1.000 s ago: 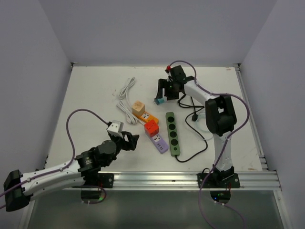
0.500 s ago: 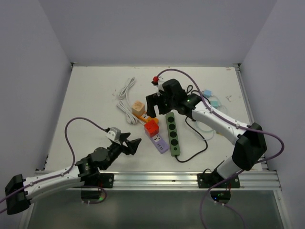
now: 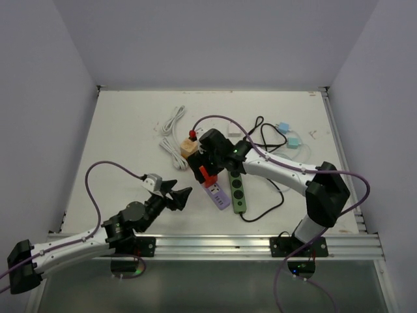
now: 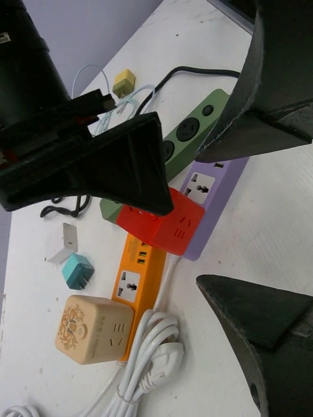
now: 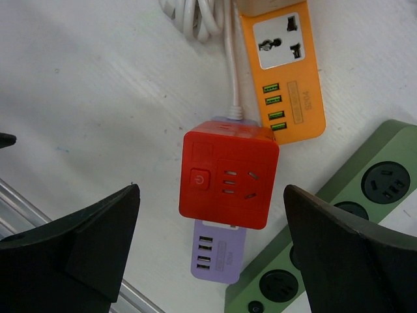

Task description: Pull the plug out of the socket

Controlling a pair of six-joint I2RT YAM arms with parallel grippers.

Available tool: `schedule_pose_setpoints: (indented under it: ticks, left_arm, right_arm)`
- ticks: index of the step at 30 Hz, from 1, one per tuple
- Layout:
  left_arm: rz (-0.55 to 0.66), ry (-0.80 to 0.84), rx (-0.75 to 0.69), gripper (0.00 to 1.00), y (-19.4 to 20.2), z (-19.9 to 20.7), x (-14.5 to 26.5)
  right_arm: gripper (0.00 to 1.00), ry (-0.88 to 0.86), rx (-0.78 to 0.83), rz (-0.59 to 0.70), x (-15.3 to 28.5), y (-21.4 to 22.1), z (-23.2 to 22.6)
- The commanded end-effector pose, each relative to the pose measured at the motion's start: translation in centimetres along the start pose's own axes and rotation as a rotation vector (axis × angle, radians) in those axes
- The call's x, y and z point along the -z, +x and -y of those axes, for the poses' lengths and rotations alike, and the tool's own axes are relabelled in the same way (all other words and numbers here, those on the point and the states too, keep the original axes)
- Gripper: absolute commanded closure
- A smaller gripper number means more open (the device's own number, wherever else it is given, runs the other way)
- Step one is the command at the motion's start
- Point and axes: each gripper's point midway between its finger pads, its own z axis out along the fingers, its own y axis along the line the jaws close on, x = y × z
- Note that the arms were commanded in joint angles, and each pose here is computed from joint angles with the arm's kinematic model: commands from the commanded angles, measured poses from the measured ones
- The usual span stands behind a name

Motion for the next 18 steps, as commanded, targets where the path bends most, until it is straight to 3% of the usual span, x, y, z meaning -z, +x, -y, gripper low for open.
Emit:
schedule_pose_setpoints:
  ticks: [1,8,10,14,15,17,18]
  left_arm:
    - [-0.006,-0.043,-0.006,0.26,1.2,-1.3,0.2]
    - [0.013,-0.057,0.010,0.26,0.7,-1.5,0.2]
    - [0.031,-0.031,0.027,0.26,0.3,-0.9,0.2]
    - [0.023,0.030,0.009,0.27,2.0,-0.6,0.2]
    - [0.024,0.047,0.004,0.28,2.4,-0.4,0.2]
    - [0.027,0.093,-0.013,0.31,3.3,0.0,0.3]
    - [0.081,0.122,0.008,0.32,2.2,0.6,0.3]
  right_arm:
    - [0.04,0.051,0.007,-0.002,-0.7,0.3,0.3]
    - [0.08,0.120,0.011,-0.058,-2.7,1.9,0.3]
    - [0.14,0.123,0.003,-0.070,-3.2,2.3,0.3]
    - [0.44,0.120,-0.016,-0.066,-3.3,2.2,0.1]
    - [0.58,0.109,-0.022,-0.058,-3.3,1.8,-0.1]
    - [0.75,0.098,-0.037,-0.066,-3.2,1.7,-0.4]
    - [0.80,0.085,-0.044,-0.063,-2.9,1.3,-0.8]
